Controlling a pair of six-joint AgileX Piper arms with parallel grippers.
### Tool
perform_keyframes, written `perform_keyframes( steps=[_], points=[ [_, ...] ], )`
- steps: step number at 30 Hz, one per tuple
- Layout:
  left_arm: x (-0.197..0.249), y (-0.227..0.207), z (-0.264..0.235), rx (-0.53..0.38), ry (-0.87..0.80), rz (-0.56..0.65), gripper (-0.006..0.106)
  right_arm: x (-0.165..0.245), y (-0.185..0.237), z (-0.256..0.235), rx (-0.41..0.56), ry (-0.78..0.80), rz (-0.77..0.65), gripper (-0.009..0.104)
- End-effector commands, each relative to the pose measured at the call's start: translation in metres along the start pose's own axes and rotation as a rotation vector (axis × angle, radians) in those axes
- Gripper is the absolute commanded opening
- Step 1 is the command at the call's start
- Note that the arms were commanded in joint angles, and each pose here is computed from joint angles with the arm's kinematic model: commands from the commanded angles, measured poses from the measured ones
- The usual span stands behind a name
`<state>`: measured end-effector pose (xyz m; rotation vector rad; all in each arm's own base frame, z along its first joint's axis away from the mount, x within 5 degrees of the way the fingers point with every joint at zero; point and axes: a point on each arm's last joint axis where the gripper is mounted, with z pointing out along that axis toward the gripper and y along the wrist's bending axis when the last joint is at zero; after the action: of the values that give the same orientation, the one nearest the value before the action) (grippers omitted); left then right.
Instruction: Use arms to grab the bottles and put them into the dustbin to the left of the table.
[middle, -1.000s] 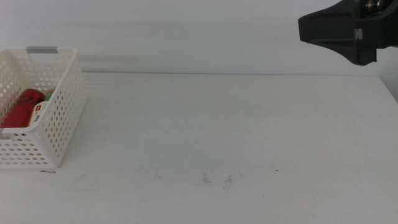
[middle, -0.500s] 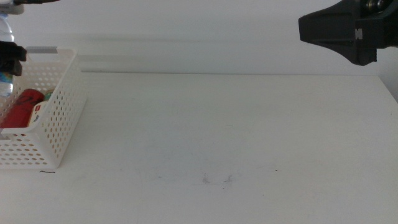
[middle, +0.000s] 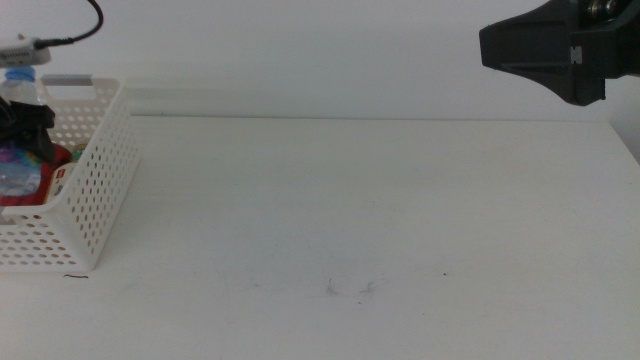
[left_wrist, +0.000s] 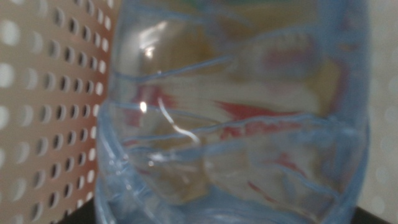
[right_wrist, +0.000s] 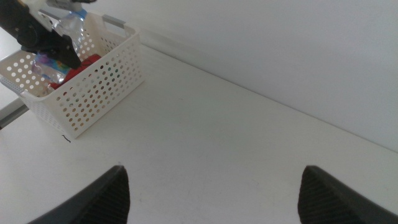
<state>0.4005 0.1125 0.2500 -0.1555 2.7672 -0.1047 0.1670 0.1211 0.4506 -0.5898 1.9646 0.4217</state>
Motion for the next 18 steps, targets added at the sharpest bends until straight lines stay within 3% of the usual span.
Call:
perform_keyframes(
  steps=[1, 5, 8, 13, 14, 18],
  points=[
    [-0.005, -0.002, -0.004, 0.017, -0.031, 0.002, -0.002, -0.002, 0.001, -0.002, 0.000, -0.013, -0.012, 0.086],
    [-0.006, 0.000, 0.004, 0.015, -0.029, -0.026, 0.005, -0.002, 0.001, -0.002, 0.000, -0.013, -0.012, 0.086],
    [-0.005, 0.000, 0.005, 0.018, -0.017, -0.002, 0.023, -0.002, 0.001, -0.002, 0.000, -0.013, -0.012, 0.086],
    [-0.003, -0.001, 0.005, 0.027, 0.010, -0.007, 0.088, -0.002, 0.001, -0.002, 0.000, -0.013, -0.012, 0.086],
    [-0.003, -0.001, 0.004, 0.027, 0.008, -0.005, 0.094, -0.002, 0.001, -0.002, 0.000, -0.013, -0.012, 0.086],
    [-0.002, -0.009, -0.010, 0.066, -0.003, -0.036, 0.094, -0.002, 0.001, -0.002, -0.004, -0.013, 0.000, 0.086]
  ],
)
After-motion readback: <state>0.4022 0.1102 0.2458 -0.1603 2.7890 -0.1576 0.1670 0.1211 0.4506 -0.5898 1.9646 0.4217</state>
